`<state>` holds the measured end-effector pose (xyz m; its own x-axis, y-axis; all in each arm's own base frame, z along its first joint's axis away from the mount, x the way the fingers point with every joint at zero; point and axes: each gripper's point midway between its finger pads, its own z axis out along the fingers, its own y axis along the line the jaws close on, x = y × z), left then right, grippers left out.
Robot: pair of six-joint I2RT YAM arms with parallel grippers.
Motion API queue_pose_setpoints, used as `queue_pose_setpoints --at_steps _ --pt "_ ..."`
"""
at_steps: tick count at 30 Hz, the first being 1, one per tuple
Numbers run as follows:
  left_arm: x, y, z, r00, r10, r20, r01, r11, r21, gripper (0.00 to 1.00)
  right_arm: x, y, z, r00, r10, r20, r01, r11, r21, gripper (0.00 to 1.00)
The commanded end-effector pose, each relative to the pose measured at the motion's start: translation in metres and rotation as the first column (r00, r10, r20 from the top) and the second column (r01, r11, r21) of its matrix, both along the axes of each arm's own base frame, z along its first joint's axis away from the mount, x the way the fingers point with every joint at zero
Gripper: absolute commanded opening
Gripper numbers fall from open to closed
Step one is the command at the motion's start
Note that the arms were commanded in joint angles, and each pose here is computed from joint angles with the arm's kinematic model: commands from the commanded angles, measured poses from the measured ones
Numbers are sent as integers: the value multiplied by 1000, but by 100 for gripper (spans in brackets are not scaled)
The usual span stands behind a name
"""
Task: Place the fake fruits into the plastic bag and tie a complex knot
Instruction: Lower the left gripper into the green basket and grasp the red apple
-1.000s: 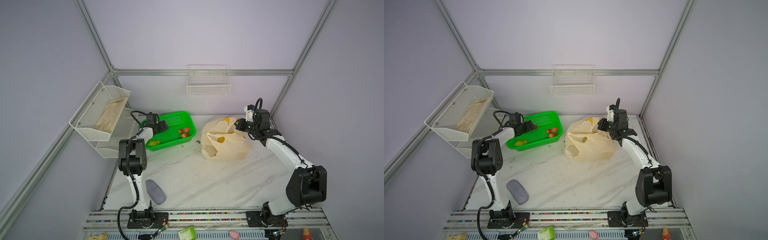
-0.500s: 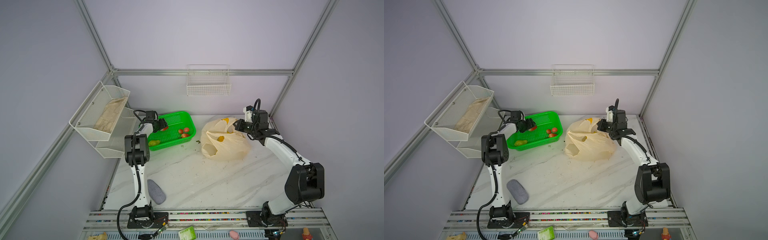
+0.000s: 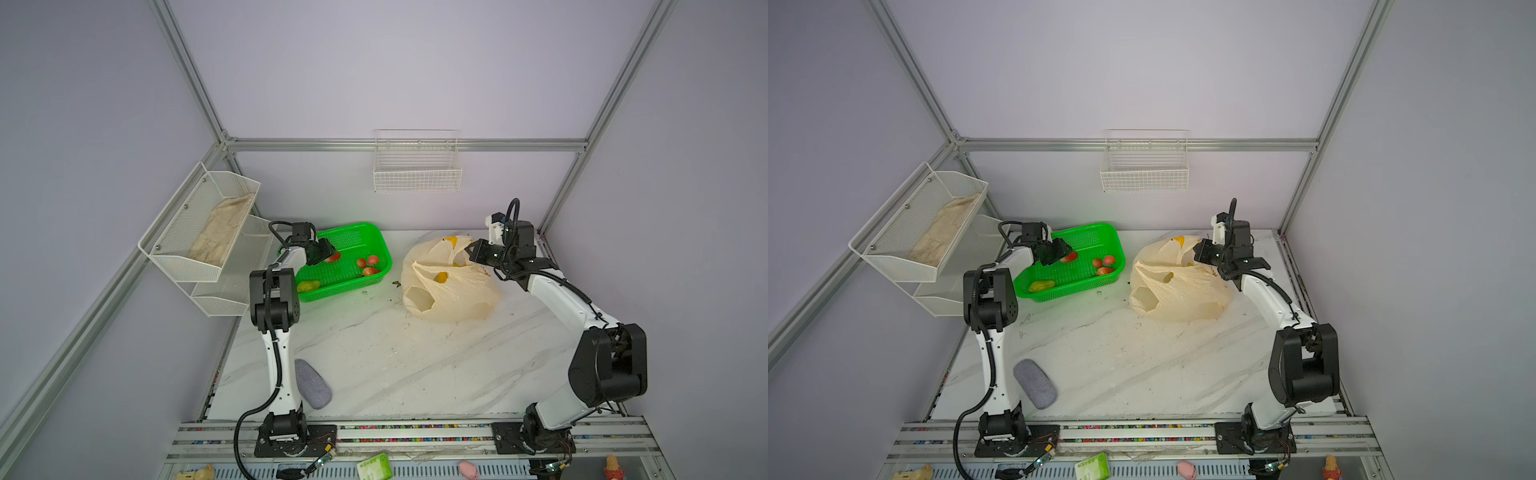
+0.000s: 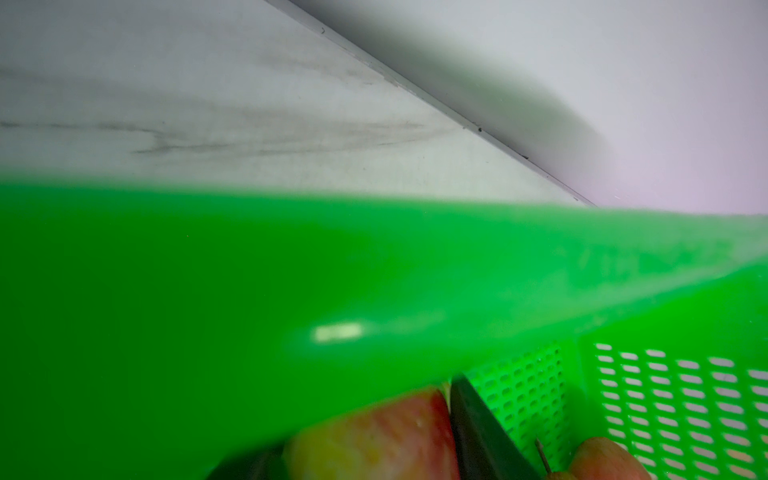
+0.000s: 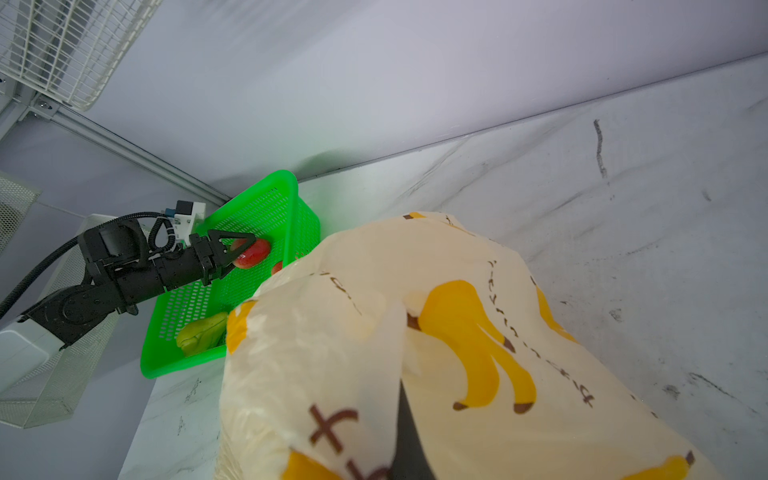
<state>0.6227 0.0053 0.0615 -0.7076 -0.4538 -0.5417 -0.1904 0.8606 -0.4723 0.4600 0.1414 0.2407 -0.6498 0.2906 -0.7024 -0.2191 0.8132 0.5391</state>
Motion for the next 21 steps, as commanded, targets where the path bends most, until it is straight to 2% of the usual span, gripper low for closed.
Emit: queue_pose_setpoints --at_steps 1,6,10,14,18,21 --pt "3 -5 75 990 -9 137 11 1000 -15 43 1 2 9 999 14 30 -14 1000 3 0" --pt "-17 -12 124 976 -1 218 9 999 -35 41 -2 3 14 999 16 38 -17 1000 11 0" --pt "-57 -38 166 956 -21 292 42 997 -64 40 -2 3 16 999 12 38 -13 1000 25 0" --pt "-109 -89 204 912 -85 400 120 991 -61 39 -1 4 19 999 9 40 -11 999 38 0" --pt "-154 -153 215 879 -205 431 241 970 -30 39 -2 5 24 998 16 53 -18 999 39 0" --pt "-172 -196 215 856 -282 432 329 944 -35 39 -3 6 26 998 18 61 -21 999 46 0"
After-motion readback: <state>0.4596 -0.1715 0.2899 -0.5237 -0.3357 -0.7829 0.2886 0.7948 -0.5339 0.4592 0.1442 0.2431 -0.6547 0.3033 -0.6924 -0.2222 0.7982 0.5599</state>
